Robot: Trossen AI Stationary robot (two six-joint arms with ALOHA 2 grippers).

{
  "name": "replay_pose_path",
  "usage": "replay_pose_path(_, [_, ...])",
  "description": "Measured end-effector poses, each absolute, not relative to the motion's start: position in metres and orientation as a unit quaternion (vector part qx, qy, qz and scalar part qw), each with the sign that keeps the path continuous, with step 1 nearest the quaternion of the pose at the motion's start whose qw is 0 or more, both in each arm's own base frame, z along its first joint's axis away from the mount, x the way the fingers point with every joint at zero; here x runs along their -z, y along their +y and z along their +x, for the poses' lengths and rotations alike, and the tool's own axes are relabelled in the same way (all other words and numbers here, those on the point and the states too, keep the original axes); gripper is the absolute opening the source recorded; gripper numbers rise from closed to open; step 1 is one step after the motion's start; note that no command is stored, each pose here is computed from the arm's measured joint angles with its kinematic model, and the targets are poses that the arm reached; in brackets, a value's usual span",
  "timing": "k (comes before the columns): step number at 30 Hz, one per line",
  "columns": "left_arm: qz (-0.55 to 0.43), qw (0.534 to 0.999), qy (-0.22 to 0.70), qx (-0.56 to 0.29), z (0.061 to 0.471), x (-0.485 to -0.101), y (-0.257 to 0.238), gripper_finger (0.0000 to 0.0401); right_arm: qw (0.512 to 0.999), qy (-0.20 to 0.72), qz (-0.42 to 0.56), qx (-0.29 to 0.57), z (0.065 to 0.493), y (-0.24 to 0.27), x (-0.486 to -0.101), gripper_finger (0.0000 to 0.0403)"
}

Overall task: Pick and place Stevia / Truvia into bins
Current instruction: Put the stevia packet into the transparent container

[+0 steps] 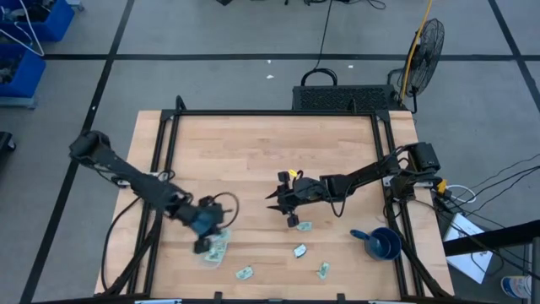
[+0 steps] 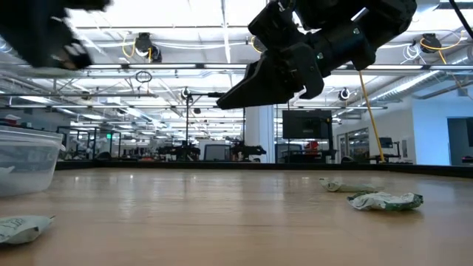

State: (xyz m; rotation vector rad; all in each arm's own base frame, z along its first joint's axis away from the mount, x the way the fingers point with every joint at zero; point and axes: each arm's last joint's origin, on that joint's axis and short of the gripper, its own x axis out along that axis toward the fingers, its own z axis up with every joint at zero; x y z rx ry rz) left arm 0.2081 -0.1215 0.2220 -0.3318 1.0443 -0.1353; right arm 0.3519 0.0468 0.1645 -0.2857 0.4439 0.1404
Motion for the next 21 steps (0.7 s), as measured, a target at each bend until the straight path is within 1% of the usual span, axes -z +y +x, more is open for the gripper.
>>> replay_pose_path(3, [-0.163, 0.829, 0.532, 0.058, 0.188, -0.224, -0.130, 0.0002, 0.962, 0.223, -0.141, -0.070, 0.352, 0.047, -0.164, 0.0130])
replay_pose_path(7, [-0.171, 0.808, 0.564, 0.015, 0.175, -0.217, -0.137, 0.0003, 0.962, 0.223, -0.141, -0.070, 0.352, 0.047, -0.164, 0.0130])
replay_pose_path(18, [-0.124, 0.788, 0.603, -0.020, 0.192, -0.181, -0.145, 0.0006, 0.962, 0.223, -0.141, -0.070, 0.352, 0.047, -0.164, 0.0130])
replay_pose_path(21, [-0.127, 0.787, 0.603, -0.028, 0.199, -0.175, -0.143, 0.0003, 0.962, 0.223, -0.141, -0.070, 0.352, 0.047, -0.164, 0.0130])
